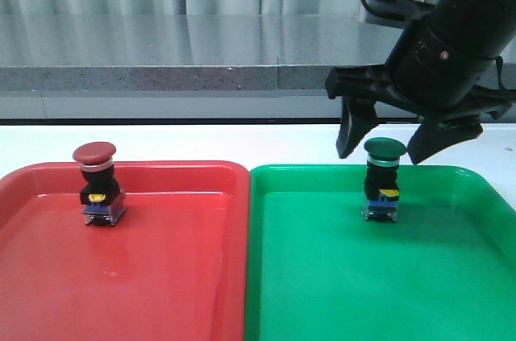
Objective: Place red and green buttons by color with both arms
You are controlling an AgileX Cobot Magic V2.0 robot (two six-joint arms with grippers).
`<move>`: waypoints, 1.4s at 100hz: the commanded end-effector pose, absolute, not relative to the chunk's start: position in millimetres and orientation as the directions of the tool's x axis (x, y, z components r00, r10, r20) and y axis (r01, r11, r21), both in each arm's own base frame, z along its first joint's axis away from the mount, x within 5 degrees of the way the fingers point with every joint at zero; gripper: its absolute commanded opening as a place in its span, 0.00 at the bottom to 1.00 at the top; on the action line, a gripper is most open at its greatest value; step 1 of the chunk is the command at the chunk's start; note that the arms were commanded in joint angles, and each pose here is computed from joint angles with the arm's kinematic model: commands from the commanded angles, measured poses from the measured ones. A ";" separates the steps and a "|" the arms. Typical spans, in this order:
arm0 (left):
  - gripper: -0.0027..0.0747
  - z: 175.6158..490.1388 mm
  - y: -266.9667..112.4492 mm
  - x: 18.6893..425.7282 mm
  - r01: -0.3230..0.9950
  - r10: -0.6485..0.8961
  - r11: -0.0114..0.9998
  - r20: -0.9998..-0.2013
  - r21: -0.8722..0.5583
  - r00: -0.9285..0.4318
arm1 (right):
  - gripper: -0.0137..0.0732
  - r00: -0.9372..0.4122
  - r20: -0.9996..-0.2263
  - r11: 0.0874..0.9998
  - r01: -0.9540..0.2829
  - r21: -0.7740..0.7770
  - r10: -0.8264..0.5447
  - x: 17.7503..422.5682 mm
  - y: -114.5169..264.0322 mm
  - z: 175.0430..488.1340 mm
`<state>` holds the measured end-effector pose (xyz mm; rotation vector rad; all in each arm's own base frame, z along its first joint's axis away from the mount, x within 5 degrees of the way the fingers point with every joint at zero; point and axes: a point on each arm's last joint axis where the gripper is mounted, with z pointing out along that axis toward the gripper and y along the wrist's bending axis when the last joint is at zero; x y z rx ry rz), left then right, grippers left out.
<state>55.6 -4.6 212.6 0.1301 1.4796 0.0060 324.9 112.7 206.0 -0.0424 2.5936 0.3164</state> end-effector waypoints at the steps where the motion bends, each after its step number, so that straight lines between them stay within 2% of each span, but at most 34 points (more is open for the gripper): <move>1: 0.01 206.6 -5.5 54.4 0.084 0.065 0.993 -0.986 0.078 0.153 | 0.84 -0.771 -0.634 0.963 -0.122 0.239 0.059 325.9 111.8 243.5; 39: 0.01 206.6 -5.5 54.4 0.084 0.065 0.993 -0.986 0.078 0.153 | 0.84 -0.576 -0.818 0.964 -0.217 0.156 0.002 288.7 95.2 314.9; 78: 0.01 206.6 -5.5 54.4 0.084 0.065 0.993 -0.986 0.078 0.153 | 0.83 -0.411 -0.912 0.962 -0.253 0.105 -0.009 195.6 62.8 341.7; 83: 0.01 206.6 -5.5 54.4 0.084 0.065 0.993 -0.986 0.078 0.153 | 0.80 -0.385 -0.923 0.961 -0.256 0.102 -0.005 182.6 58.4 341.8; 92: 0.01 206.6 -5.5 54.4 0.084 0.065 0.993 -0.986 0.078 0.153 | 0.66 -0.337 -0.942 0.960 -0.262 0.101 0.008 161.6 51.4 343.7; 105: 0.01 206.6 -5.5 54.4 0.084 0.065 0.993 -0.986 0.078 0.153 | 0.38 -0.281 -0.960 0.959 -0.266 0.095 0.017 131.8 41.3 342.8; 122: 0.01 206.6 -5.5 54.4 0.084 0.065 0.993 -0.986 0.078 0.153 | 0.09 -0.218 -0.975 0.959 -0.270 0.088 0.028 105.5 32.3 342.2; 124: 0.01 206.6 -5.5 54.4 0.084 0.065 0.993 -0.986 0.078 0.153 | 0.07 -0.216 -0.976 0.959 -0.270 0.087 0.028 104.2 31.8 341.6; 140: 0.01 206.6 -5.5 54.4 0.084 0.065 0.993 -0.986 0.078 0.153 | 0.08 -0.203 -0.979 0.959 -0.269 0.088 0.033 95.0 28.7 342.1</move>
